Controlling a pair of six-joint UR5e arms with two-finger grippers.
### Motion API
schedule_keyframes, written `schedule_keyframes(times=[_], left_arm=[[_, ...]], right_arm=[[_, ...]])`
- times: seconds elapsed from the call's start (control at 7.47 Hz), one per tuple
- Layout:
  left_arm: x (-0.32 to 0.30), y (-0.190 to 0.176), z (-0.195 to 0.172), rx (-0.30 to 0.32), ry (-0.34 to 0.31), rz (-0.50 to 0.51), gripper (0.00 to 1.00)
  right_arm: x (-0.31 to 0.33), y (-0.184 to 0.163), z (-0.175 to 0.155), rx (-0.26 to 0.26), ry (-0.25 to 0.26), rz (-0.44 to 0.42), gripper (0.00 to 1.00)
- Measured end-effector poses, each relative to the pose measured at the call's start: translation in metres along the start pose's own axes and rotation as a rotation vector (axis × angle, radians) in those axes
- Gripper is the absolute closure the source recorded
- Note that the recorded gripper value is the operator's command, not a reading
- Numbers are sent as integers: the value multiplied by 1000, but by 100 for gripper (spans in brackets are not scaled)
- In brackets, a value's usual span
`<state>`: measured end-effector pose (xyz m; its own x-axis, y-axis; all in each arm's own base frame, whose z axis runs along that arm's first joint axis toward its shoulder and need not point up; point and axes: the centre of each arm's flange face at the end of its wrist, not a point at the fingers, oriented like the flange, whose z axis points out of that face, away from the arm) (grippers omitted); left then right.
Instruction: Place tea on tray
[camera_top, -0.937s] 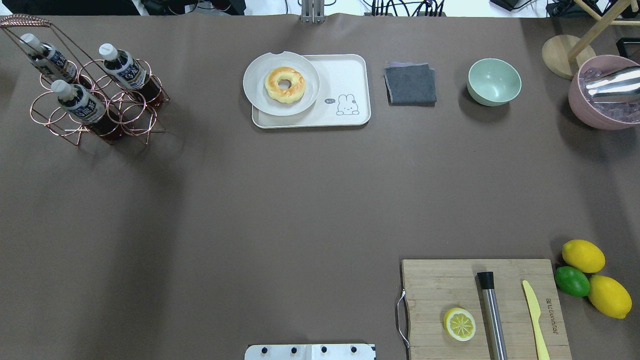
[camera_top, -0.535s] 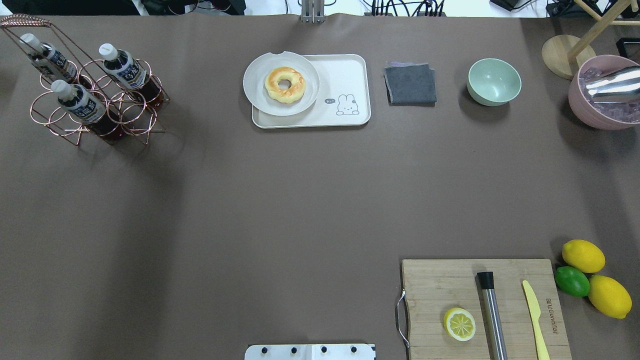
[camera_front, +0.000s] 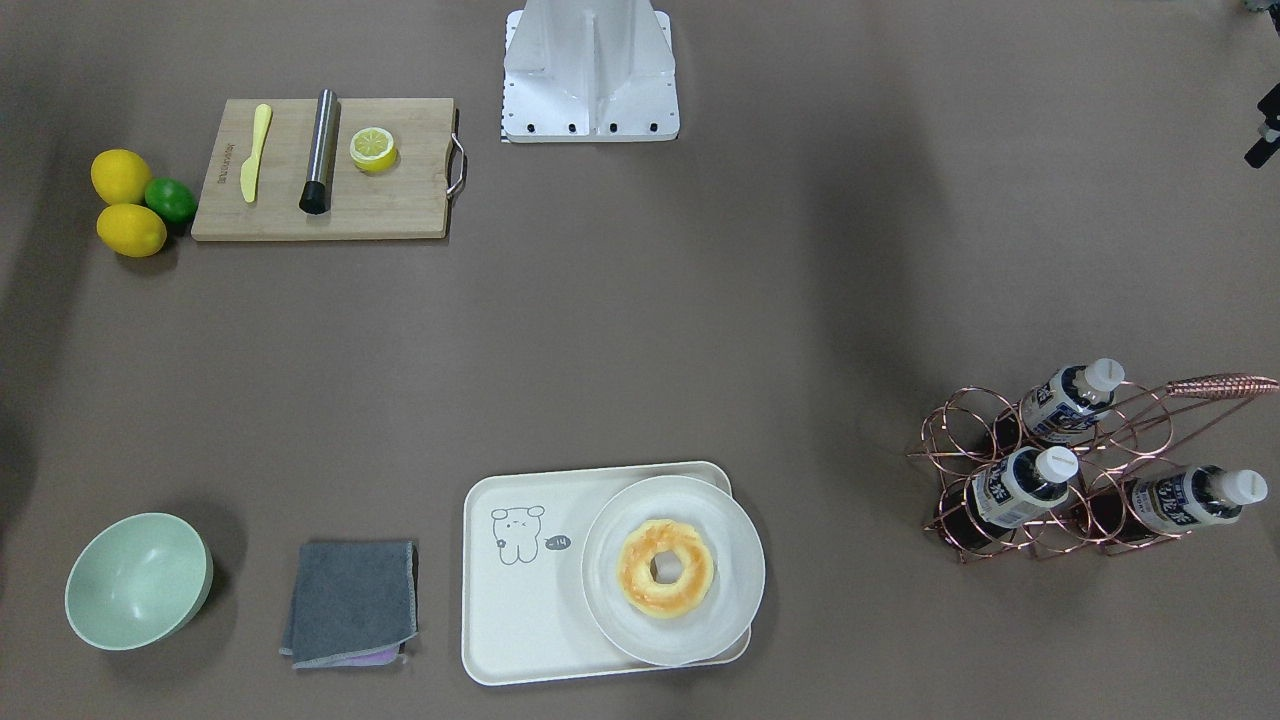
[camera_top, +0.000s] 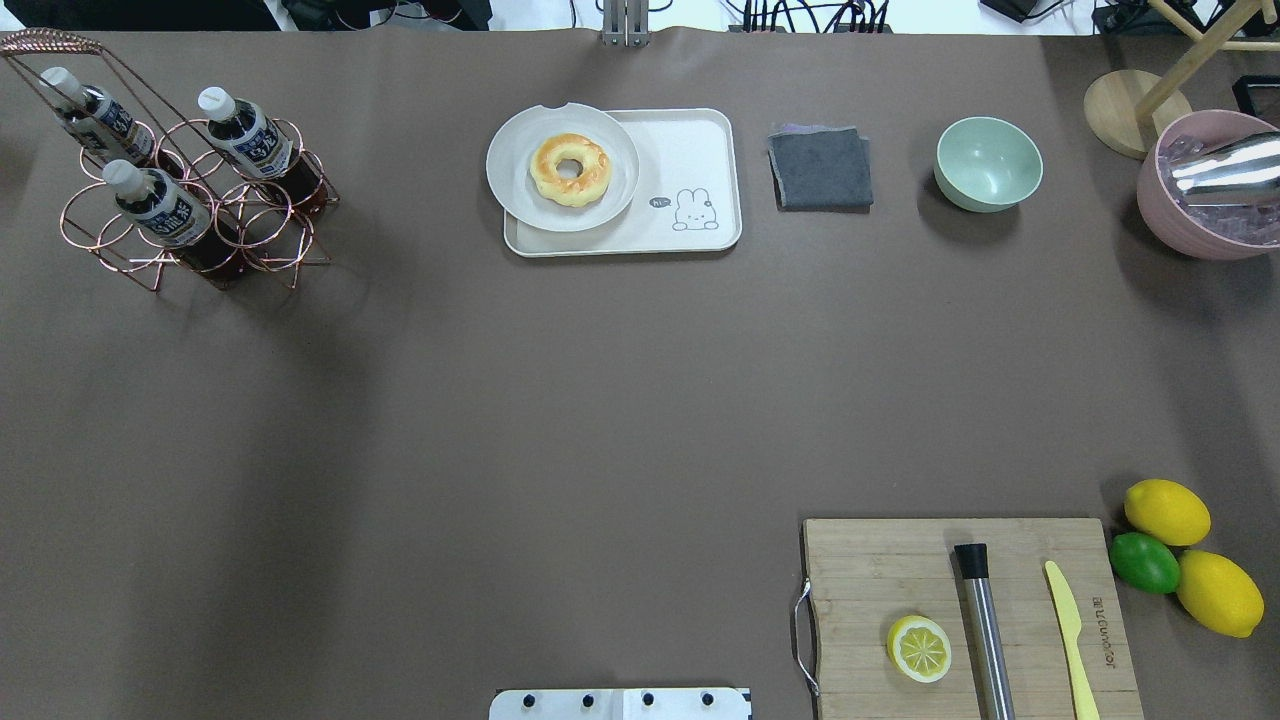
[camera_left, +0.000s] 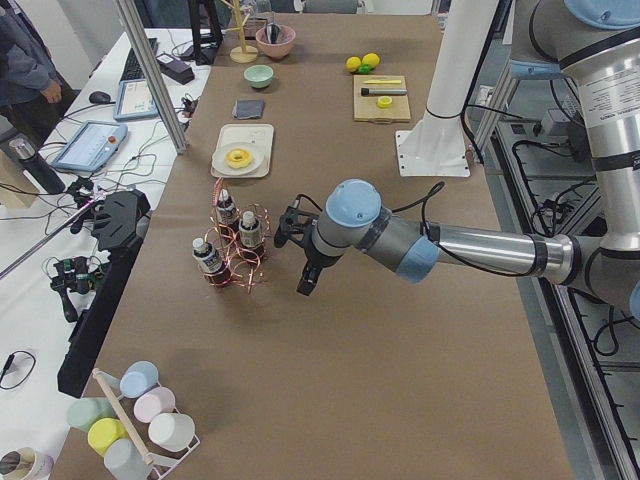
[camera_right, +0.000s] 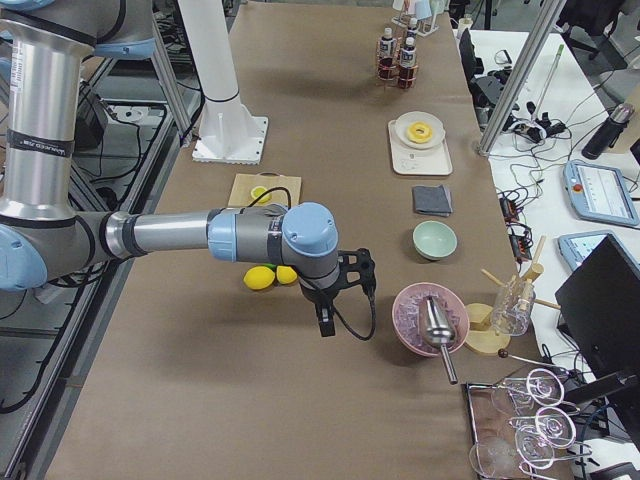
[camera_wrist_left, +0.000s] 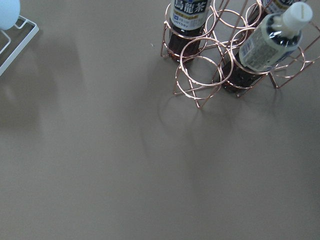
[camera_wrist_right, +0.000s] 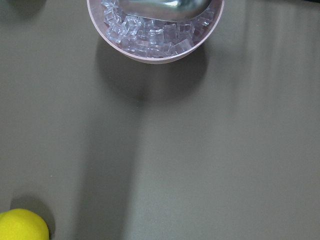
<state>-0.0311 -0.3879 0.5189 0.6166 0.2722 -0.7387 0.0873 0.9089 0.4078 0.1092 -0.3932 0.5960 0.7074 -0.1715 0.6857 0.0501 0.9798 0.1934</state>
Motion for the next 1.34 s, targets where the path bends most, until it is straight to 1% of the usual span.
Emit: schedule_keyframes(times=[0.13, 0.27, 0.4, 0.54, 0.8, 1.07, 1.34], left_arm=[[19, -25, 5, 26, 21, -13, 4], [42, -49, 14, 36, 40, -21, 4], [68, -71, 31, 45, 25, -39, 4], [90, -86, 52, 56, -7, -52, 5], [123, -118, 91, 68, -29, -79, 7], [155, -139, 126, 81, -50, -70, 11], [161, -147, 145, 77, -62, -58, 14]], right_arm=[[0, 0, 0, 5, -1, -6, 0], [0, 1, 0, 18, 1, -20, 0], [0, 5, 2, 30, 4, -32, 0], [1, 8, 3, 37, 5, -39, 0], [2, 12, 5, 40, 8, -45, 0], [3, 15, 7, 36, 10, -42, 0], [5, 21, 10, 28, 7, -34, 0]])
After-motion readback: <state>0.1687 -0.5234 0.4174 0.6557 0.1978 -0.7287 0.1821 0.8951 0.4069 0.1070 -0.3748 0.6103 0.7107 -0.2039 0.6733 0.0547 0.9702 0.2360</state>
